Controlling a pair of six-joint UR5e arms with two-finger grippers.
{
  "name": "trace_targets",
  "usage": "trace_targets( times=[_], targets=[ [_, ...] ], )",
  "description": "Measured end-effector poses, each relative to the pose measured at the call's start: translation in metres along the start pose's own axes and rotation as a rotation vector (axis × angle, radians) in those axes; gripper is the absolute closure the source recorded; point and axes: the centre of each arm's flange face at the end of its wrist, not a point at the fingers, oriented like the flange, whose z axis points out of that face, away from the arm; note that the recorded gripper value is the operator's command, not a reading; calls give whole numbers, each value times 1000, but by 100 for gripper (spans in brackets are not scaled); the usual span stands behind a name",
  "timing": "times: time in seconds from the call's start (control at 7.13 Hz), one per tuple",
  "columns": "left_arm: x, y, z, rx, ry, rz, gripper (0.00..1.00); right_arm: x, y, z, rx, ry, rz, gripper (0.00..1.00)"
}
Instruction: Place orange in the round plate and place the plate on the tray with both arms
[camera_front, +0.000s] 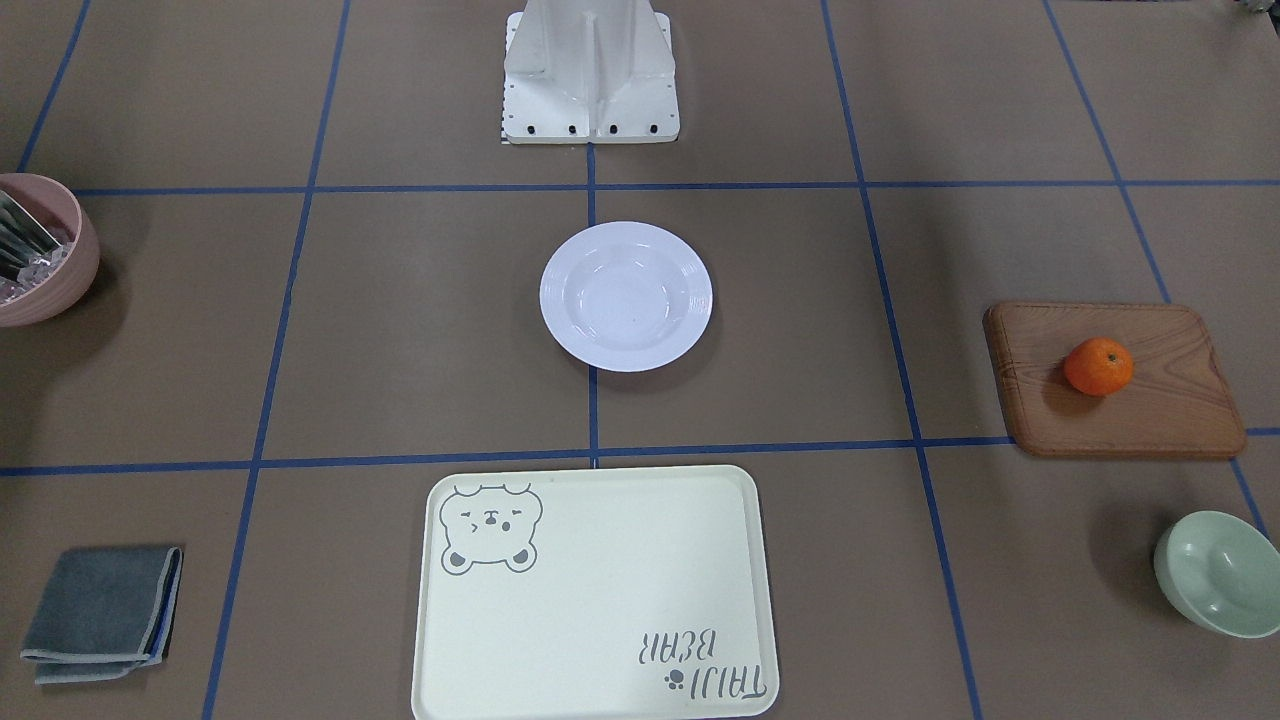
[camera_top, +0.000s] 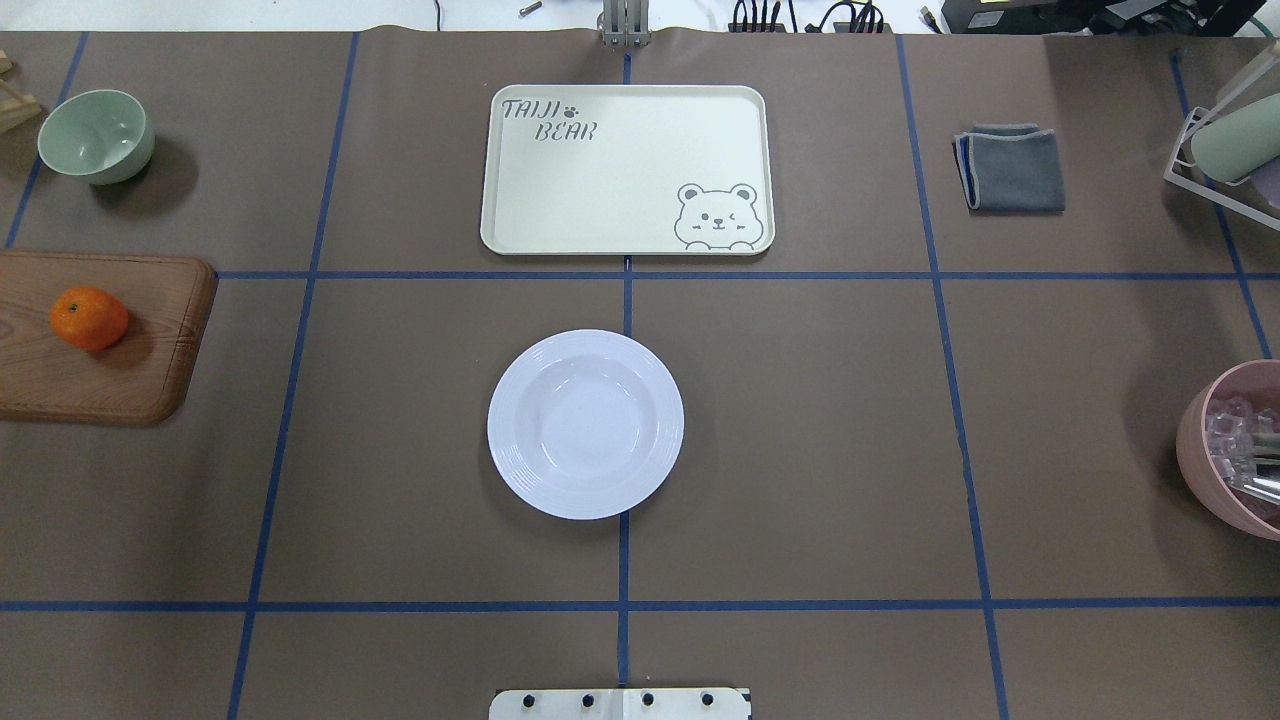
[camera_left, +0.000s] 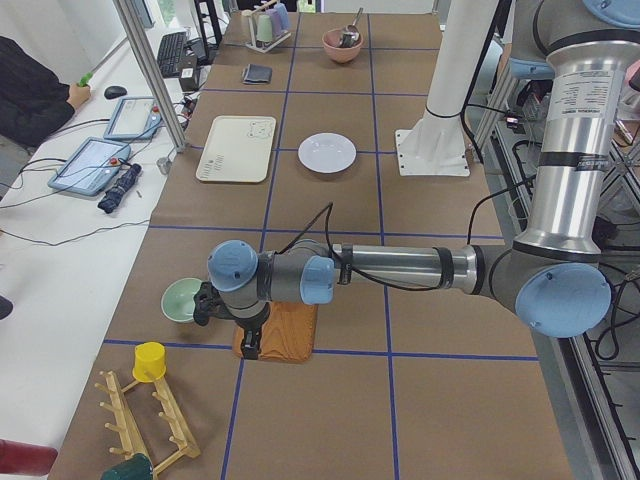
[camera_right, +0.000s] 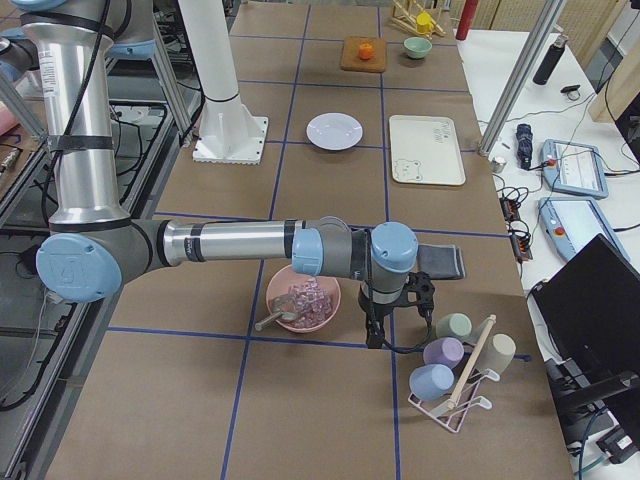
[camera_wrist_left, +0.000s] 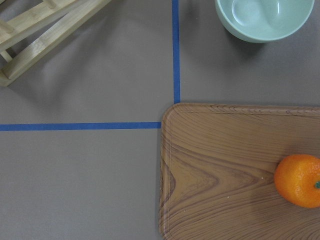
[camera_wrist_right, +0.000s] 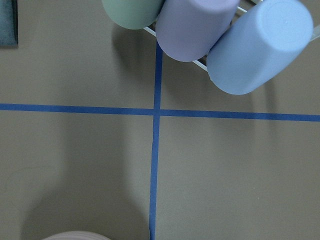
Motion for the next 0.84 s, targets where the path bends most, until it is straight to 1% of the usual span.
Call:
trace_targets(
  times=[0.28, 0.84],
  targets=[
    [-2, 3, 0, 2, -21, 7, 2, 1, 1, 1, -1, -3, 2, 0],
    [-3, 4, 0, 2, -30, 10, 2, 0, 0, 0, 0, -1, 1, 0]
  ],
)
